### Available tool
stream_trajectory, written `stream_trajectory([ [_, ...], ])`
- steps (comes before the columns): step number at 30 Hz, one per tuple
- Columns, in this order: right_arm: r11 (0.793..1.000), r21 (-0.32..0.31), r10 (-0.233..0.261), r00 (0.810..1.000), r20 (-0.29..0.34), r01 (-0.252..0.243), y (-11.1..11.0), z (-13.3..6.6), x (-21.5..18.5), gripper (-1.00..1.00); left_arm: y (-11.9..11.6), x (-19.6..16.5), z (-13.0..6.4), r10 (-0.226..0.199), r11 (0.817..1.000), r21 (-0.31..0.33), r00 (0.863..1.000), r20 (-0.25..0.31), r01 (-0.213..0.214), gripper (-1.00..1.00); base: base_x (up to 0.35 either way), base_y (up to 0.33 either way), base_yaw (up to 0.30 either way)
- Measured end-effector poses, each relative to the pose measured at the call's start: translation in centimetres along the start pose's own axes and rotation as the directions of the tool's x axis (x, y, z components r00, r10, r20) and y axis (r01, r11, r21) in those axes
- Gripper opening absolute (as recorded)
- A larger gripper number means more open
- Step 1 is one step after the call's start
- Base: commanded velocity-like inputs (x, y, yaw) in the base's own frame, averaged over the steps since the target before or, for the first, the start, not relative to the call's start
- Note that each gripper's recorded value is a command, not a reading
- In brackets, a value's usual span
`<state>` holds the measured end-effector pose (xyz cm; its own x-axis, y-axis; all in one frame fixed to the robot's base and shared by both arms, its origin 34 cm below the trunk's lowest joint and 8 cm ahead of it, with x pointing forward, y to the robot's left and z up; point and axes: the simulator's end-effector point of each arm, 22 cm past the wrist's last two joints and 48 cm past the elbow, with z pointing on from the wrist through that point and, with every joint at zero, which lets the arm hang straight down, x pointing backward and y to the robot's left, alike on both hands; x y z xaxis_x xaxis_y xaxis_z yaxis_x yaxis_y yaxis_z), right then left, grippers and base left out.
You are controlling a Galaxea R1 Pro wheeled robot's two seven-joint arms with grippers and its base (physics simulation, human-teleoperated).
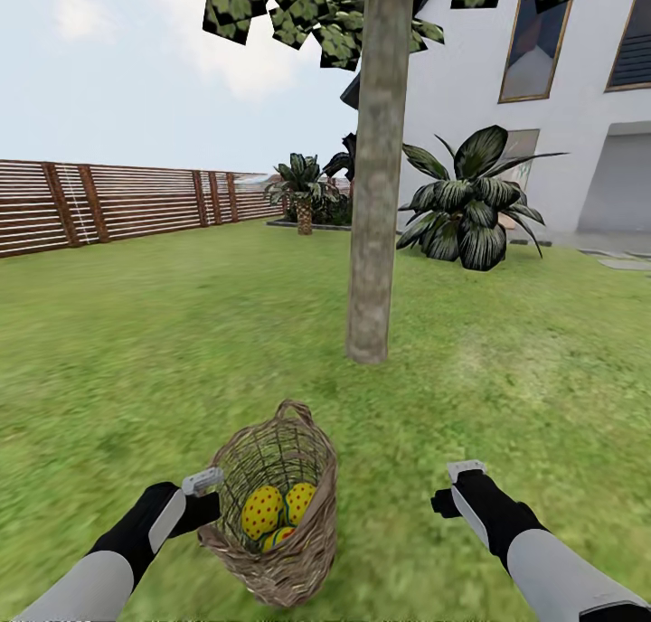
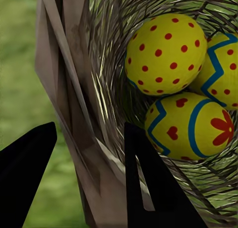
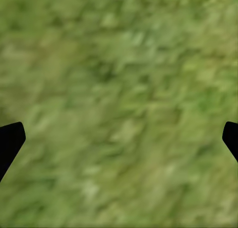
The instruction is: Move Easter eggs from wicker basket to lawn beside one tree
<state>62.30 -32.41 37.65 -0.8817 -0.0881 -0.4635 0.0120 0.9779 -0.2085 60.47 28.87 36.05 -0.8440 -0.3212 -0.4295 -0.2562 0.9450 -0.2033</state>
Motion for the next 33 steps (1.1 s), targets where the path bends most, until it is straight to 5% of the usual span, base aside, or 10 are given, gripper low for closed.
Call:
stream_trajectory([
  [15,1.000,0.001,-0.001,1.000,0.000,0.001,0.2,0.8,0.8,1.00,-0.2,-0.1,0.1,0.024,1.000,0.006,1.000,-0.006,-0.024,-1.00,0.000,0.000,0.000],
  [16,1.000,0.001,-0.001,1.000,0.000,0.001,0.2,0.8,0.8,1.00,-0.3,-0.1,0.1,0.024,1.000,0.006,1.000,-0.006,-0.024,1.00,0.000,0.000,0.000],
  [17,1.000,0.001,-0.001,1.000,-0.001,0.001,0.2,0.9,0.8,1.00,0.2,0.7,0.9,-0.008,1.000,0.007,1.000,0.006,0.008,1.00,0.000,0.000,0.000],
  [33,1.000,0.001,-0.001,1.000,0.000,0.001,0.2,0.9,0.8,1.00,0.3,0.9,1.0,-0.007,1.000,0.005,1.000,0.002,0.007,1.00,0.007,0.000,0.000],
])
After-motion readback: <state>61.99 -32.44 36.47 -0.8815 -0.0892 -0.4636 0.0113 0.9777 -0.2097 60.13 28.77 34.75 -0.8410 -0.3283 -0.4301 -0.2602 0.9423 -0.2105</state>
